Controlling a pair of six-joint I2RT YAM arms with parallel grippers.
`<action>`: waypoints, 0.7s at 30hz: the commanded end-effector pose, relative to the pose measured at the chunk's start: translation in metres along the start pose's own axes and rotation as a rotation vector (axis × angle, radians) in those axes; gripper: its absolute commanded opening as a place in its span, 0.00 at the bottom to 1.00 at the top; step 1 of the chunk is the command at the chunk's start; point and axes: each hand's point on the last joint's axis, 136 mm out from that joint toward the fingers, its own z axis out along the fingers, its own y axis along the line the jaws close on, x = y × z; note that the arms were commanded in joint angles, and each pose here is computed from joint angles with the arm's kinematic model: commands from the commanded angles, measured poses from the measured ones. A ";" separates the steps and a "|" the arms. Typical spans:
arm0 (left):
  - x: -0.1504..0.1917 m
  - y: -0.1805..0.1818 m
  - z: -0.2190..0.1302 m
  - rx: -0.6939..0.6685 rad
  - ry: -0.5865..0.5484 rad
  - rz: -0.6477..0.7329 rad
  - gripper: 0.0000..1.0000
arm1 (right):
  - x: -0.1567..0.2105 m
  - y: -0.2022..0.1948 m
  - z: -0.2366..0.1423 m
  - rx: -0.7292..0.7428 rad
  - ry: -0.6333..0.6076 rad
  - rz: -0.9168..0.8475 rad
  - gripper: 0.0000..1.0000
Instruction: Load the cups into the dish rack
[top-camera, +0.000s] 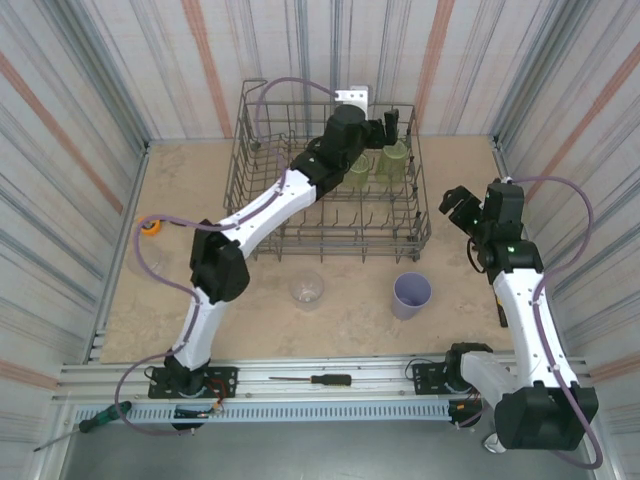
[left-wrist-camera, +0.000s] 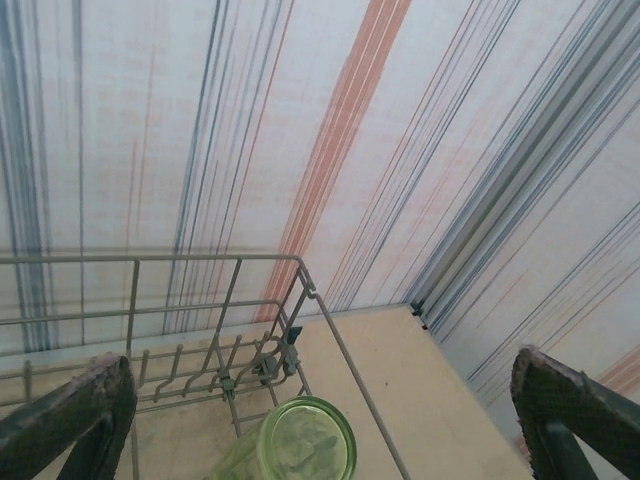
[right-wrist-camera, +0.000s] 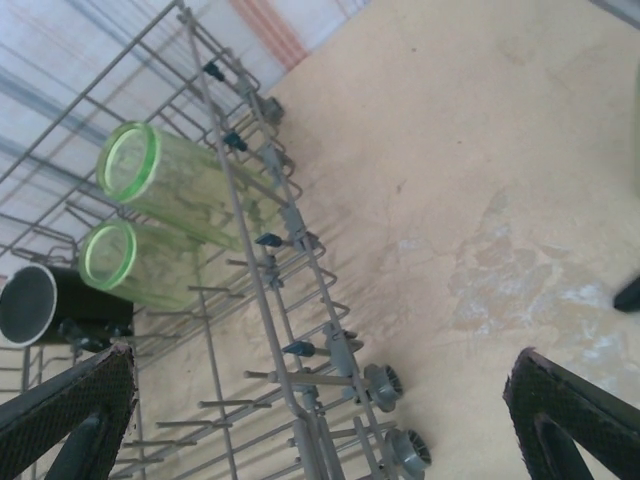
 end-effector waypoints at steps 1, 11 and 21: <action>-0.022 0.000 -0.033 -0.013 0.001 0.013 0.99 | -0.011 -0.016 -0.015 0.106 -0.038 0.016 0.99; -0.019 0.025 -0.099 -0.071 0.091 0.065 0.99 | 0.008 -0.026 -0.003 0.199 0.129 -0.016 0.99; 0.000 0.050 -0.155 -0.115 0.207 0.065 0.99 | 0.018 -0.034 -0.003 0.238 0.169 -0.025 0.99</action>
